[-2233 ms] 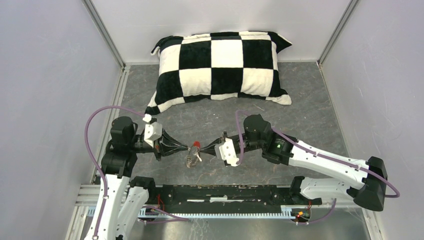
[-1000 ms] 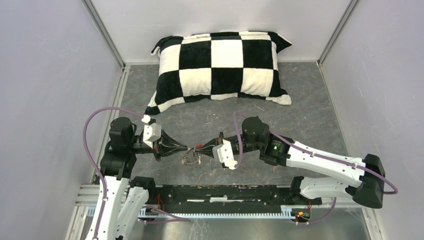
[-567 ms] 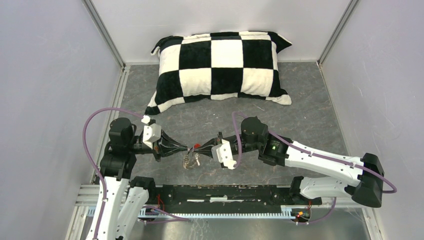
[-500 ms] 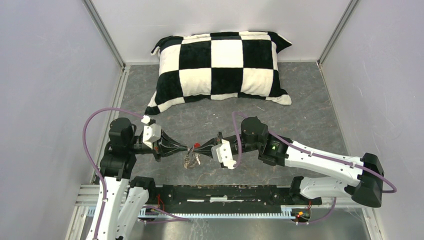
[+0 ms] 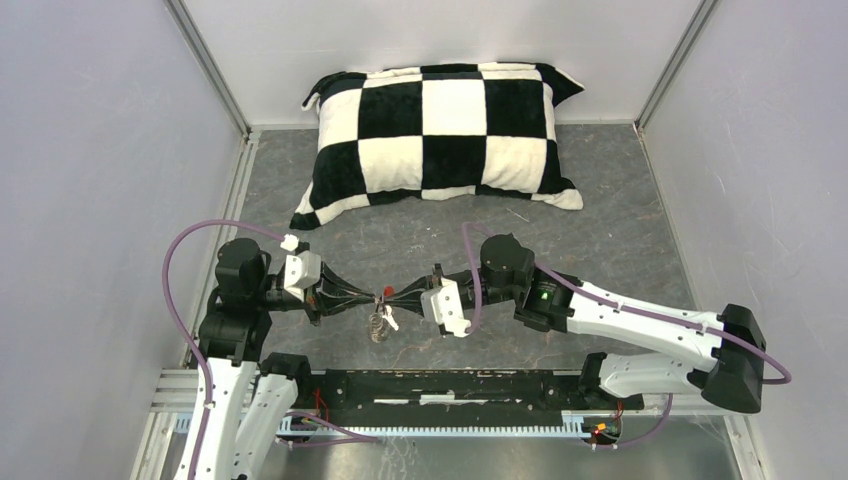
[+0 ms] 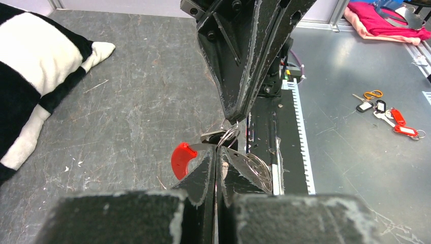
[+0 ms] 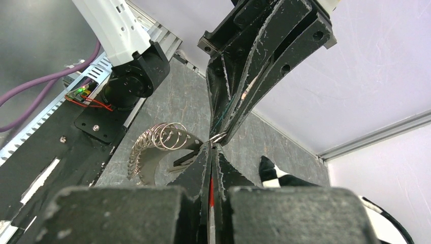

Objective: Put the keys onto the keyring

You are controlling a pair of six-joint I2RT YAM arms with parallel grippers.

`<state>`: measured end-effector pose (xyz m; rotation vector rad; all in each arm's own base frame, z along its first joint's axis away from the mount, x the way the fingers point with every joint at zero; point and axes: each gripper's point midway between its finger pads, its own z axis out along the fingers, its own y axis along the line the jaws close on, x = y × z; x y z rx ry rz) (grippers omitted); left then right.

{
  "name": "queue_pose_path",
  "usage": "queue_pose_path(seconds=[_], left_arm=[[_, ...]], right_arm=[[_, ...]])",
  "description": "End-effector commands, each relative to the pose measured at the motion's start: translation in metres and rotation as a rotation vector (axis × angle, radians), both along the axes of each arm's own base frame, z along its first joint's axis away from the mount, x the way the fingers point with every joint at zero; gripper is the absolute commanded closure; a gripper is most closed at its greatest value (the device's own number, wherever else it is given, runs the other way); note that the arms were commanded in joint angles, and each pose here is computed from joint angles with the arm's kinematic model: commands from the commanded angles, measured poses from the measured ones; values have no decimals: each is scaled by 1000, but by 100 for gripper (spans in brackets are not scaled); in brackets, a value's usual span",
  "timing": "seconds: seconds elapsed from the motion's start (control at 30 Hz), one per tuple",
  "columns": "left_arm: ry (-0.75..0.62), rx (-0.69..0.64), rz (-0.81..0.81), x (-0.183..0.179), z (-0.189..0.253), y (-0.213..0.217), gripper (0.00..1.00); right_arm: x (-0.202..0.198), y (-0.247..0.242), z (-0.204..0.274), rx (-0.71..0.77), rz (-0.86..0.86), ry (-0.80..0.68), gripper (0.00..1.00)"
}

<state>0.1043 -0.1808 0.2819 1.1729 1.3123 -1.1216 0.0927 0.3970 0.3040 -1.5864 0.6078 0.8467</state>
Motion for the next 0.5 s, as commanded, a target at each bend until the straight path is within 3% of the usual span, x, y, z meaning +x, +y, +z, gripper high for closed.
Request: queue_pose_path(seconds=[0.0, 0.47], left_arm=[[-51, -9, -16, -3, 9, 0, 98], [-58, -12, -28, -7, 8, 0, 98]], right_arm=[[1, 7, 23, 58, -4, -9, 100], [5, 11, 31, 76, -26, 15, 100]])
